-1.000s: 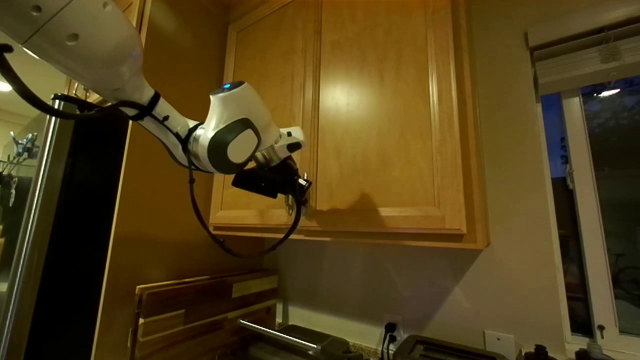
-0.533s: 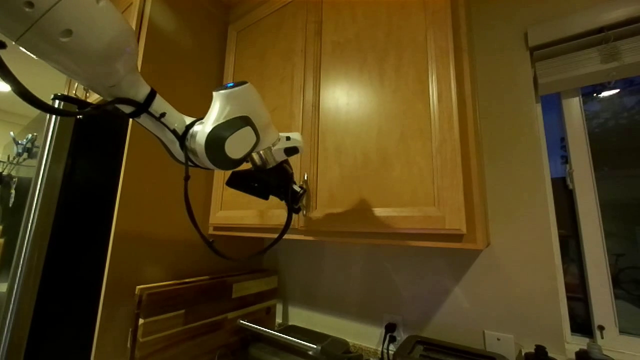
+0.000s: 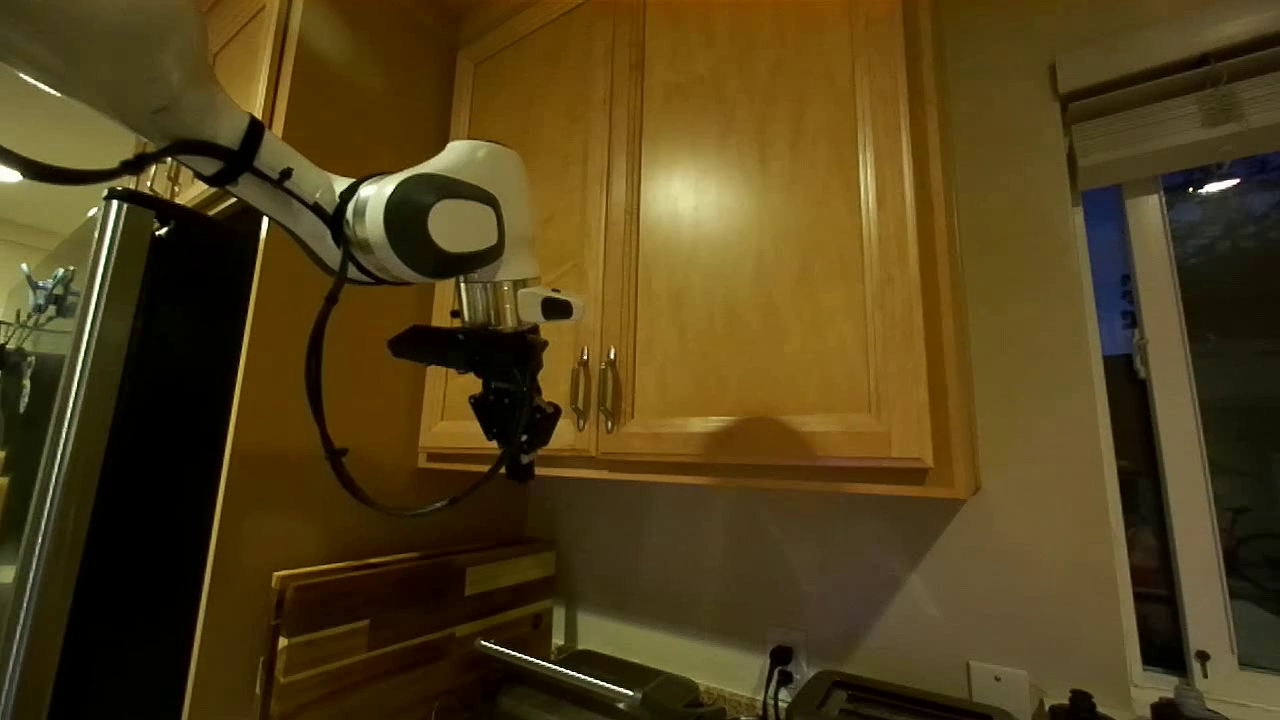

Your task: Take the object and put it in the cabinet, then close the door

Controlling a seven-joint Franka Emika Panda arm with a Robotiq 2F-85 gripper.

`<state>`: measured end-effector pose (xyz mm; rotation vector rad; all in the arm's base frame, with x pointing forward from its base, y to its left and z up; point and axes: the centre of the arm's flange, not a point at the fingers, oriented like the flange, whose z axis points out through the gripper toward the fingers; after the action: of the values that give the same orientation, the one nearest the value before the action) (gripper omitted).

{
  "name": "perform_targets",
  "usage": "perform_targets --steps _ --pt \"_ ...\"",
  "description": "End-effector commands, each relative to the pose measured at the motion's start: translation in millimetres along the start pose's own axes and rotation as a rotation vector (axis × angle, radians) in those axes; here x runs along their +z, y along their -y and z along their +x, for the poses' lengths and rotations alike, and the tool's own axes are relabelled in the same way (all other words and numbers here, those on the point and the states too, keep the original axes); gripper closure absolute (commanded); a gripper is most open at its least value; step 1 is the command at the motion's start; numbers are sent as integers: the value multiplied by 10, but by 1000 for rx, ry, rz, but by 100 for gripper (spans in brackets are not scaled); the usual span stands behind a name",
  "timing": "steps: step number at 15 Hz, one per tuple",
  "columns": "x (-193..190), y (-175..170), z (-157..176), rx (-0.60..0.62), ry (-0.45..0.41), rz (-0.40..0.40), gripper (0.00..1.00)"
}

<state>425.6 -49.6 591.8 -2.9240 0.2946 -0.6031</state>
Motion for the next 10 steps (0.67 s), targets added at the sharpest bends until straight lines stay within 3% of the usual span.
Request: perform_targets --steps 1,4,9,10 --pt "-83 -190 -133 -67 151 -129 51" --pt "-82 -350 -219 -154 218 -223 33" --pt "-65 -428 -265 -233 218 -210 0" --pt "-60 -435 -263 -236 215 -202 0"
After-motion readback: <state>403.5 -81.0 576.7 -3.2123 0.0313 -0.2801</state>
